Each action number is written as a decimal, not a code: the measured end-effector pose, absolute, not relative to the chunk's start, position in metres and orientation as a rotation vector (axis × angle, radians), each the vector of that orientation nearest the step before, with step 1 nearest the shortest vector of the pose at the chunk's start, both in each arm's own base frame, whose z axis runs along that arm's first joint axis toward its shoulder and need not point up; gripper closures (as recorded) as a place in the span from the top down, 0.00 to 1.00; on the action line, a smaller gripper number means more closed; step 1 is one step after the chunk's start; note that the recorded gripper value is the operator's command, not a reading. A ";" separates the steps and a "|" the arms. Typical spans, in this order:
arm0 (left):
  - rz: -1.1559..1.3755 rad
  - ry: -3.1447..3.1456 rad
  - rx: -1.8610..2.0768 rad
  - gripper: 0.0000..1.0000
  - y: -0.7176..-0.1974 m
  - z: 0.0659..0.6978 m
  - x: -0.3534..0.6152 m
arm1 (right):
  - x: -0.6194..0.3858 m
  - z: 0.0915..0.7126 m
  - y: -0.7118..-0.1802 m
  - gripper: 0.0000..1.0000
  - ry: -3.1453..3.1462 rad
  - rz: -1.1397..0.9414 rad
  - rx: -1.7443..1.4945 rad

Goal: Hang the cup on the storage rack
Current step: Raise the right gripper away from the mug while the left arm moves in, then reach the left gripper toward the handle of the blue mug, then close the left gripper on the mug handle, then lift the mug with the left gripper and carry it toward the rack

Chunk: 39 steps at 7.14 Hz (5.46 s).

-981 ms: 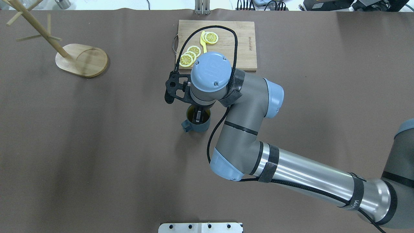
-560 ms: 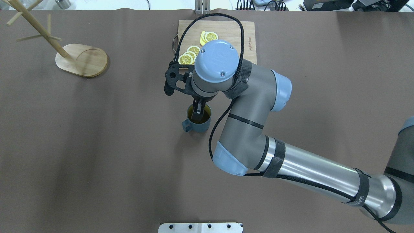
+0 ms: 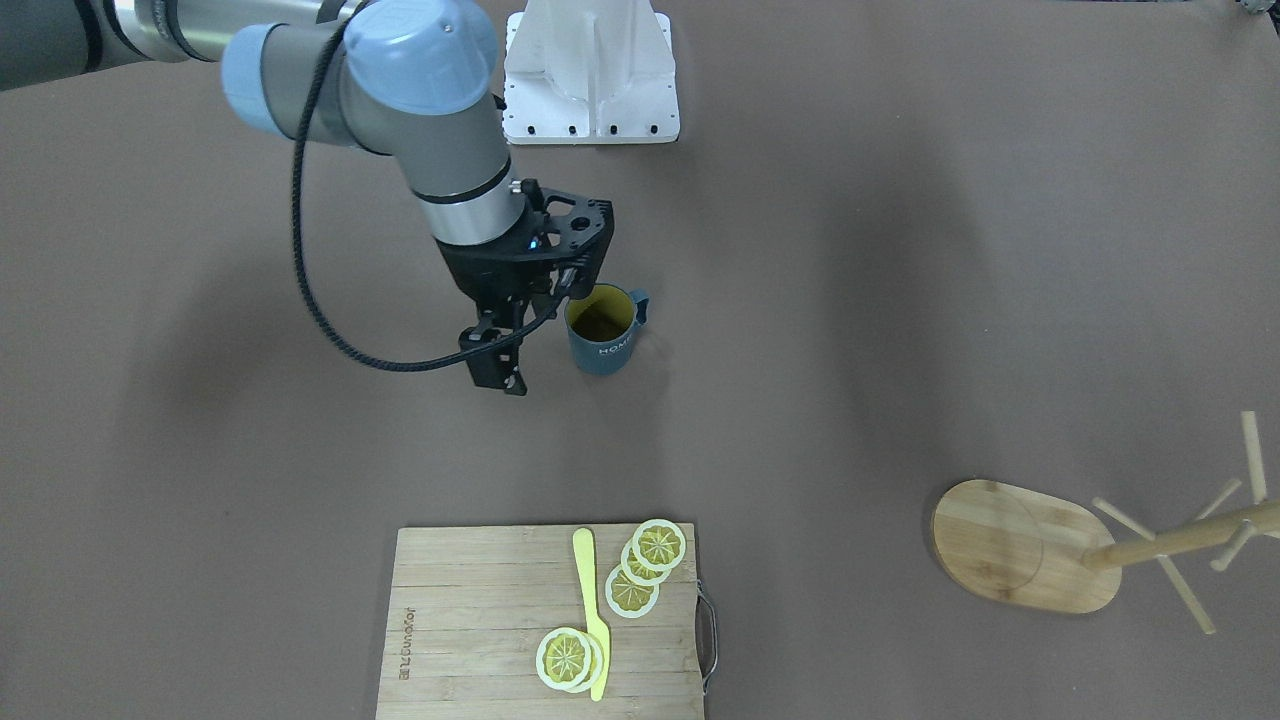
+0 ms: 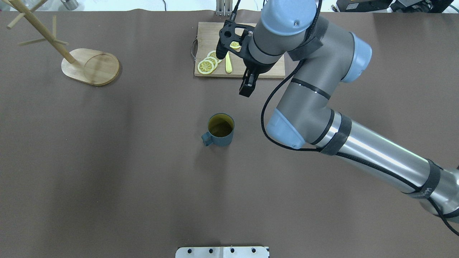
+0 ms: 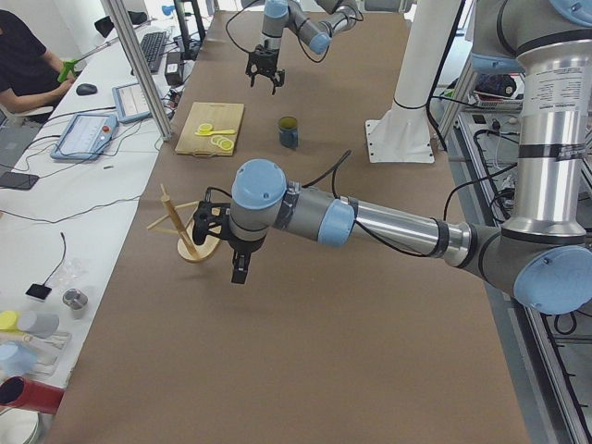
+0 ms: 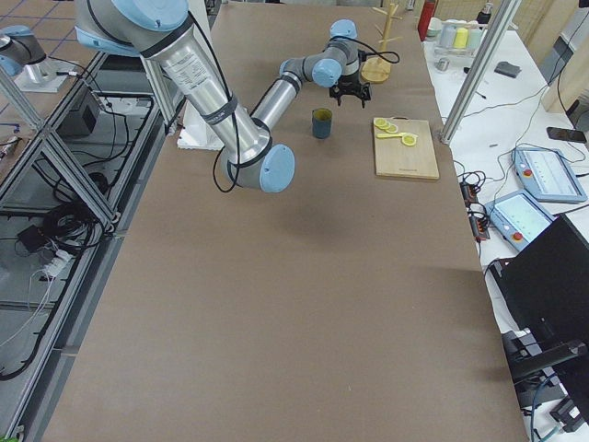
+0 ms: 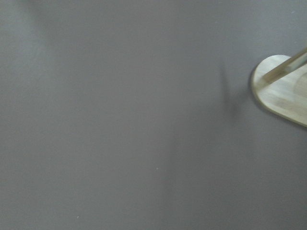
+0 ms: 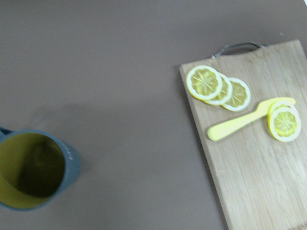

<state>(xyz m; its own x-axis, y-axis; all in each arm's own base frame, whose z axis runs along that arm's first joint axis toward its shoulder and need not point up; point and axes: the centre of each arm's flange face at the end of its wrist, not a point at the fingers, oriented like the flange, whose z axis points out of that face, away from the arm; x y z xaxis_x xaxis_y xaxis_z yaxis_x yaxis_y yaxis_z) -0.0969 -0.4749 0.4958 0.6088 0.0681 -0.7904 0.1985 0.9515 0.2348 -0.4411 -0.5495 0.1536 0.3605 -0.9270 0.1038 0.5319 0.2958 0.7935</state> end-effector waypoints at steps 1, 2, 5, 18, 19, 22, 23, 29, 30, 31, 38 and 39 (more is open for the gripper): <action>-0.043 0.950 0.385 0.98 -0.469 0.454 -0.093 | -0.408 0.177 -0.573 0.99 -0.630 -0.996 0.693; -0.029 0.989 0.474 0.98 -0.468 0.406 -0.088 | -0.371 0.206 -0.591 0.99 -0.632 -0.910 0.642; 0.190 1.099 0.714 0.96 -0.483 0.346 -0.015 | -0.283 0.292 -0.616 0.99 -0.645 -0.650 0.490; 0.370 1.352 0.983 0.97 -0.374 0.305 0.505 | -0.207 0.396 -0.625 0.99 -0.814 0.041 0.100; 0.366 1.340 0.983 0.97 -0.369 0.308 0.515 | -0.209 0.395 -0.624 0.99 -0.815 0.041 0.098; 0.367 1.322 0.971 0.96 -0.372 0.317 0.536 | -0.216 0.396 -0.623 0.99 -0.820 0.030 0.099; 0.367 1.323 0.969 0.91 -0.374 0.315 0.542 | -0.218 0.397 -0.624 0.99 -0.821 0.028 0.099; 0.353 1.380 0.938 0.00 -0.362 0.304 0.560 | -0.223 0.410 -0.631 0.99 -0.833 0.022 0.115; 0.305 1.433 0.916 0.00 -0.361 0.299 0.556 | -0.224 0.409 -0.631 0.99 -0.834 0.026 0.114; 0.266 1.483 0.908 0.00 -0.360 0.295 0.550 | -0.224 0.408 -0.632 0.99 -0.836 0.033 0.112; -0.224 1.801 0.863 0.00 -0.455 0.218 0.418 | -0.224 0.399 -0.629 0.99 -0.854 0.040 0.128; -0.348 1.871 0.830 0.00 -0.472 0.217 0.391 | -0.224 0.398 -0.629 0.99 -0.855 0.039 0.133</action>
<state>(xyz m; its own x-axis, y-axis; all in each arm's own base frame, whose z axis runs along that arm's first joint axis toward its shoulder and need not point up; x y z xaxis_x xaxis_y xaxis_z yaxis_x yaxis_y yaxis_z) 0.3913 -0.4719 0.2169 -0.2472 0.3879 -0.8880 0.6810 0.7214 0.1255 -0.2239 -0.6294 0.3981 0.6557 -0.0191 0.7548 -0.0875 0.9910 0.1011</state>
